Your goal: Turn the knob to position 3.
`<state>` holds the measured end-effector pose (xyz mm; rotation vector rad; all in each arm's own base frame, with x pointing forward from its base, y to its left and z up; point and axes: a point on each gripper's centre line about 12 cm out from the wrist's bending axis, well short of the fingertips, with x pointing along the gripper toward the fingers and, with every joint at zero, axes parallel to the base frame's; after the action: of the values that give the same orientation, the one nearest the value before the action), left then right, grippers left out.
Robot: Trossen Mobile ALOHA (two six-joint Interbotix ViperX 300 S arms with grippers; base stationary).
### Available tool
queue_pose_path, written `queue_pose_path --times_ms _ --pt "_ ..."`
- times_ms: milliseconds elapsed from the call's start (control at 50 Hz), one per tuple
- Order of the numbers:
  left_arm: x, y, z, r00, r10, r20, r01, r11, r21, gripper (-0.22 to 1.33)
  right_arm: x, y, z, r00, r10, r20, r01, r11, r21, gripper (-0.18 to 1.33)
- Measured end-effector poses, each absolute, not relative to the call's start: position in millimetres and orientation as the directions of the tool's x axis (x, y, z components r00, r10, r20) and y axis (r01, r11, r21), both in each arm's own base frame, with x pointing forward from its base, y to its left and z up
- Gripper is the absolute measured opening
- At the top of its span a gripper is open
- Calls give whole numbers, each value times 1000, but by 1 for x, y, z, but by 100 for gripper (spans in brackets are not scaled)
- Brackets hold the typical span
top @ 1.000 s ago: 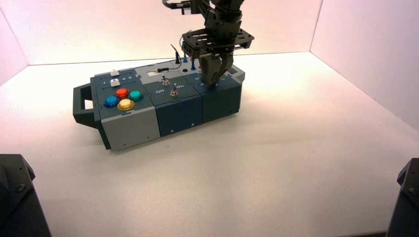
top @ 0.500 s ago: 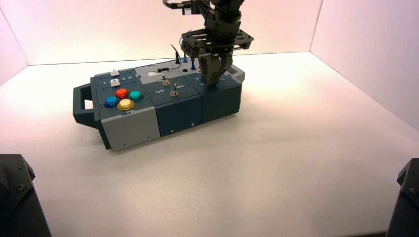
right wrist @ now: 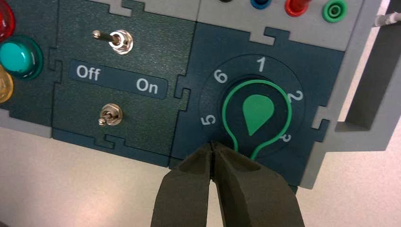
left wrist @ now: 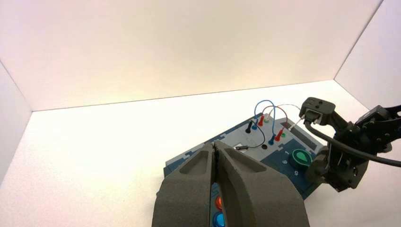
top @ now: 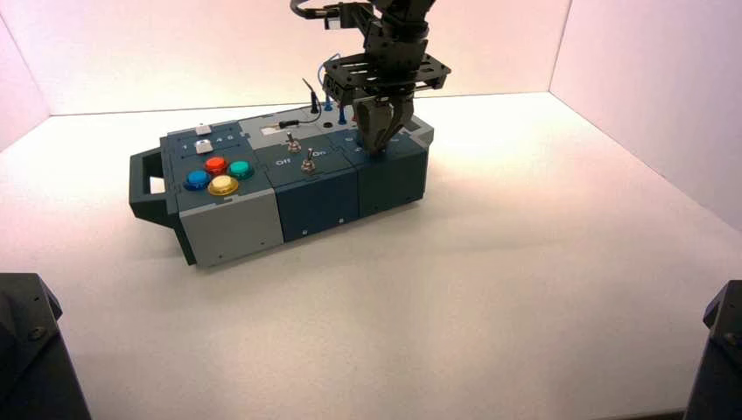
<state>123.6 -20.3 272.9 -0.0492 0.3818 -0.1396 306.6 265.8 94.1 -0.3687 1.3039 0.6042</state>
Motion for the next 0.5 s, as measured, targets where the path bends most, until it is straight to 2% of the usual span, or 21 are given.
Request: queue_pose_path --times_ms 500 --pt "124 -20 273 918 -146 -369 126 989 -76 -16 314 262 98 150 205 -967 -592 802 79 -14"
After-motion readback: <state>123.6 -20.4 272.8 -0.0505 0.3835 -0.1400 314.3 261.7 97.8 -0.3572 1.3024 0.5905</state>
